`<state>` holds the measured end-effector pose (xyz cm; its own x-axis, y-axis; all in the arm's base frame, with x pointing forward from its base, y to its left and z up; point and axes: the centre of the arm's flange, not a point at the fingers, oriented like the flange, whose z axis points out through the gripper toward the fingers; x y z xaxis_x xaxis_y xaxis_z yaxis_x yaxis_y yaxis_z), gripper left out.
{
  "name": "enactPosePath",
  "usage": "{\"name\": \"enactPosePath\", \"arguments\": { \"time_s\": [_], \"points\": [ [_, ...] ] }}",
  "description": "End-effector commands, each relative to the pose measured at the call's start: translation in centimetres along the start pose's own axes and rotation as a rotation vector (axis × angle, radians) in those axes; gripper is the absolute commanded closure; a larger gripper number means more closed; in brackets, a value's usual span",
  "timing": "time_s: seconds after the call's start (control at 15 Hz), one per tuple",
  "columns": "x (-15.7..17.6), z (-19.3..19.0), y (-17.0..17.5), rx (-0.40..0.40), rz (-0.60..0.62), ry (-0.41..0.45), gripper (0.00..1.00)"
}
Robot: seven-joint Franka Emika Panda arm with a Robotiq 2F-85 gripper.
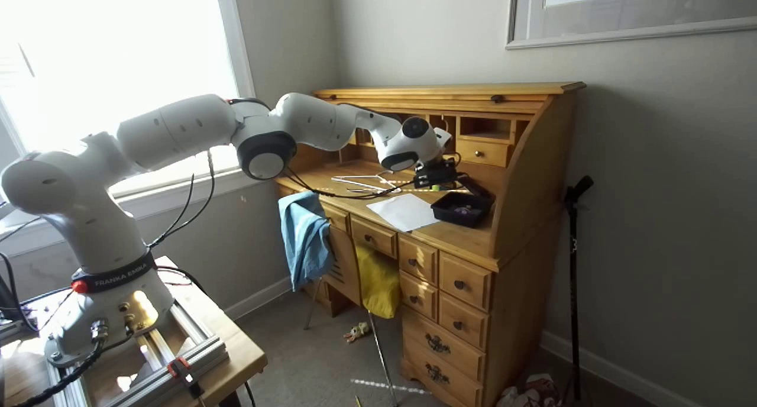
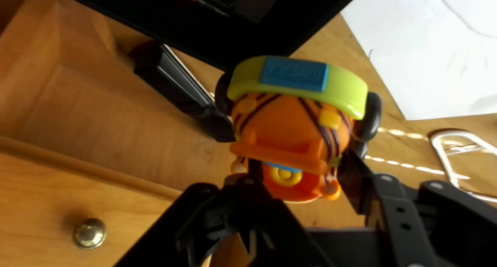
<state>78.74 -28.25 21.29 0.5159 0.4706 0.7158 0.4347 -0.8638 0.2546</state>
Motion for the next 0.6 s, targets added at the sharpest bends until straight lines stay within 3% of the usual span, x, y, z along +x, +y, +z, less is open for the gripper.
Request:
{"name": "enactPosePath", "arguments": {
  "time_s": [0.0,0.27,0.4,0.53],
  "points": [
    [1.0,-2.0,1.4,-0.140,0.117,-0.003,0.73],
    [-0.3,-4.1,3.0,-0.324,0.206,-0.051,0.73],
    [-1.5,-4.0,3.0,-0.341,0.233,-0.107,0.73],
    [-2.6,-3.3,2.5,-0.304,0.254,-0.153,0.73]
  ]
}}
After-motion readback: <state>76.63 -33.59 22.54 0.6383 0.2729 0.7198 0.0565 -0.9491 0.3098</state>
